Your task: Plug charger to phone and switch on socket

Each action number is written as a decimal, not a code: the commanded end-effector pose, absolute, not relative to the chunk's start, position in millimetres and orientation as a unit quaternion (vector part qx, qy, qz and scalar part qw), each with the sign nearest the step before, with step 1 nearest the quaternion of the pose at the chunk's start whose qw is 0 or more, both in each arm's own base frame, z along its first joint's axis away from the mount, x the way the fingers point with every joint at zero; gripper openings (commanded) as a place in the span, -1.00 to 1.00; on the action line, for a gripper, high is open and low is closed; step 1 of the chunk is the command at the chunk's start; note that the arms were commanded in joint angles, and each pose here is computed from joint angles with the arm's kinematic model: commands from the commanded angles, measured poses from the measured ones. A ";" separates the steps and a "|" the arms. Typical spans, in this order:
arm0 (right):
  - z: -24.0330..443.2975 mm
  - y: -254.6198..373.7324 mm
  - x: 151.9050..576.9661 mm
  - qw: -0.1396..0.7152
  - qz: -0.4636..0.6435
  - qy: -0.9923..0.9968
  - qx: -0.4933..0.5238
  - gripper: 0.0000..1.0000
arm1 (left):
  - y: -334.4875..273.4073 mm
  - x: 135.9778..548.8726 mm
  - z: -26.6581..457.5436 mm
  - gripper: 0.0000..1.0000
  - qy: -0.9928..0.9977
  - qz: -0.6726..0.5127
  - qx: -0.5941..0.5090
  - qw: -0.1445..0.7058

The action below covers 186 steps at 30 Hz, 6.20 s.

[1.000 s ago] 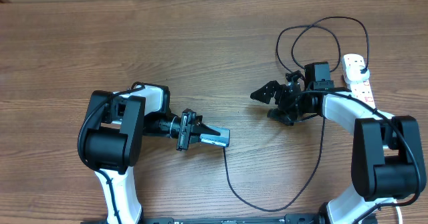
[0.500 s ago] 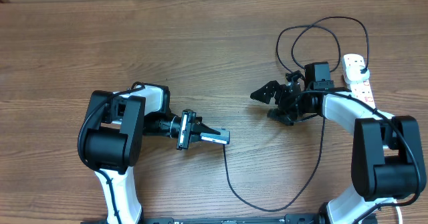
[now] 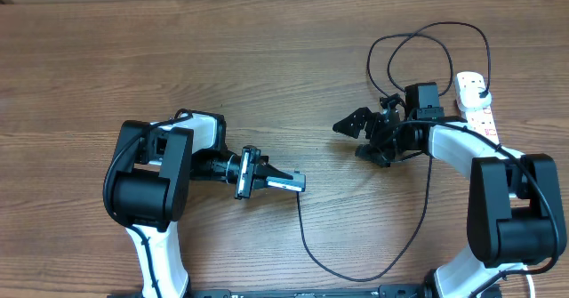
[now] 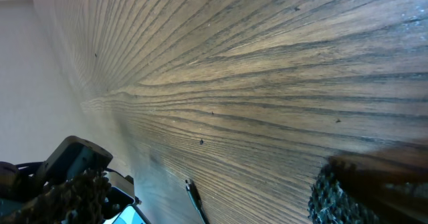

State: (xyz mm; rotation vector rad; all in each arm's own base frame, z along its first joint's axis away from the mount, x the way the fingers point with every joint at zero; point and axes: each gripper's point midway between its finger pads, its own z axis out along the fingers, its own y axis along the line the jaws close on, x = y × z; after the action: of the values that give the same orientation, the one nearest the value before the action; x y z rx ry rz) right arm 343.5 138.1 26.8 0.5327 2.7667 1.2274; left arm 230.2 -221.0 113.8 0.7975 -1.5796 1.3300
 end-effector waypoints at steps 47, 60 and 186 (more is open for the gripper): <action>-4.7 120.7 333.0 0.023 0.339 0.919 0.199 1.00 | -222.3 227.9 118.5 -0.91 -0.639 0.523 0.329 0.459; -4.6 120.8 332.9 0.023 0.339 0.919 0.199 1.00 | -223.7 235.0 110.7 -0.92 -0.661 0.554 0.285 0.419; 28.5 255.7 265.0 0.047 0.074 0.987 -0.136 -0.58 | -106.8 391.6 92.0 -0.92 -0.717 0.689 0.096 -0.043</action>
State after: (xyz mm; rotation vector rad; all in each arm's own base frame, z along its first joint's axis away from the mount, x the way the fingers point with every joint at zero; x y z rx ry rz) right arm 261.8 253.1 25.7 -0.4337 3.0232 0.2341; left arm 393.4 -105.7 80.9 0.3757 -2.3081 2.1847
